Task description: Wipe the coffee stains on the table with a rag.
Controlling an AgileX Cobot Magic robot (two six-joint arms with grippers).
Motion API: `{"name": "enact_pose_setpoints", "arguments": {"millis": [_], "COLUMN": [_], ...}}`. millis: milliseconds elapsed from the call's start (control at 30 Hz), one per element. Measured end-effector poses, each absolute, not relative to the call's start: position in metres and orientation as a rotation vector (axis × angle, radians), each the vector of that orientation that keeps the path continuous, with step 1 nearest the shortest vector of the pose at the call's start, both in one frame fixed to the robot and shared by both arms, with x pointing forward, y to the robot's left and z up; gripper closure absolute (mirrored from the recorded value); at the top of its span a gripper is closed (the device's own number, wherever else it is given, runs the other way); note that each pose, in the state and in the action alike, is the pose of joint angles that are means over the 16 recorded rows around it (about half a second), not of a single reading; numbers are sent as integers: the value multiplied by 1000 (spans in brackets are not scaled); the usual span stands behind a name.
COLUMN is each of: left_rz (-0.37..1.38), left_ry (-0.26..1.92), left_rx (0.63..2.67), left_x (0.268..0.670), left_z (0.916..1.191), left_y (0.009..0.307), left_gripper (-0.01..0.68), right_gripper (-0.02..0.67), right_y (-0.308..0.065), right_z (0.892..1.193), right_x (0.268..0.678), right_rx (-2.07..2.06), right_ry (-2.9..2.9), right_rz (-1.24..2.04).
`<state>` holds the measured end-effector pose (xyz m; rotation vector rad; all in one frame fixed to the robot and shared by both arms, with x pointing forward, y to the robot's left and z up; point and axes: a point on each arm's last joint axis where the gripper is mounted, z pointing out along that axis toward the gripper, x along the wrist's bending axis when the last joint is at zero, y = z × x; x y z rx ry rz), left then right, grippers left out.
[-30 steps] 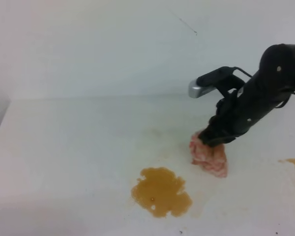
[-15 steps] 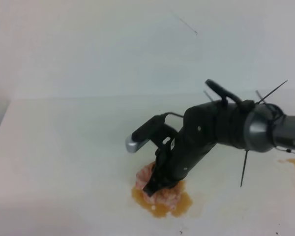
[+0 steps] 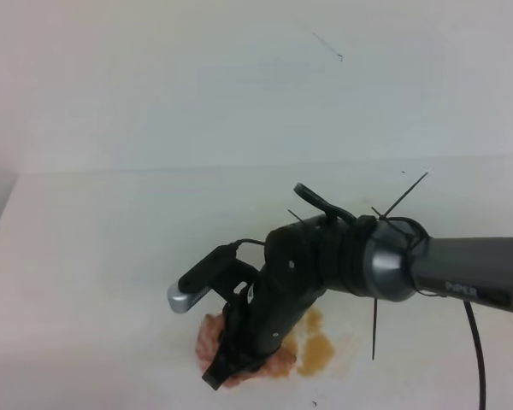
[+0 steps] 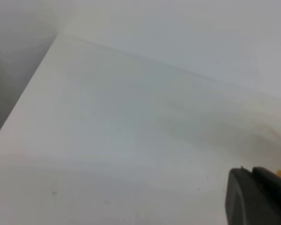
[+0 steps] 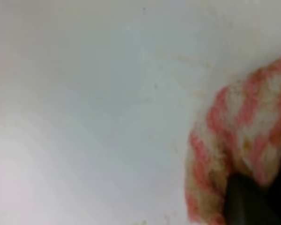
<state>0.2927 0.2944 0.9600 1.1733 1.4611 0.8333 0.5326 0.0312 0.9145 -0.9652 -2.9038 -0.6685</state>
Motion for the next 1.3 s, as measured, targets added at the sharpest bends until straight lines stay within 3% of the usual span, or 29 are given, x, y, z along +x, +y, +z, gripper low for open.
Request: {"name": "enact_pose_setpoints", "arguments": {"millis": [300,733,1000,1300], "left_rz": [833,833,833,833], "left_ry": [1461,1461,1461,1461], "left_rx": [1173,1173,1173,1173], "left_x": [293,293,293,293], "left_z": [960,960,960,960], "left_y": [294,294,294,294], "left_gripper": [678,678,678,678], "right_gripper": [622,622,623,623], "right_y": [28,-22,-34,-39], "right_z": [921,931,959,981], "right_x": [568,619,603,543], "right_rx": [-1026,-1232,-1225,-1119], "right_ry": [-2927,-2885,-2804,-2773], "right_rz": [-642,-536,-638,-807]}}
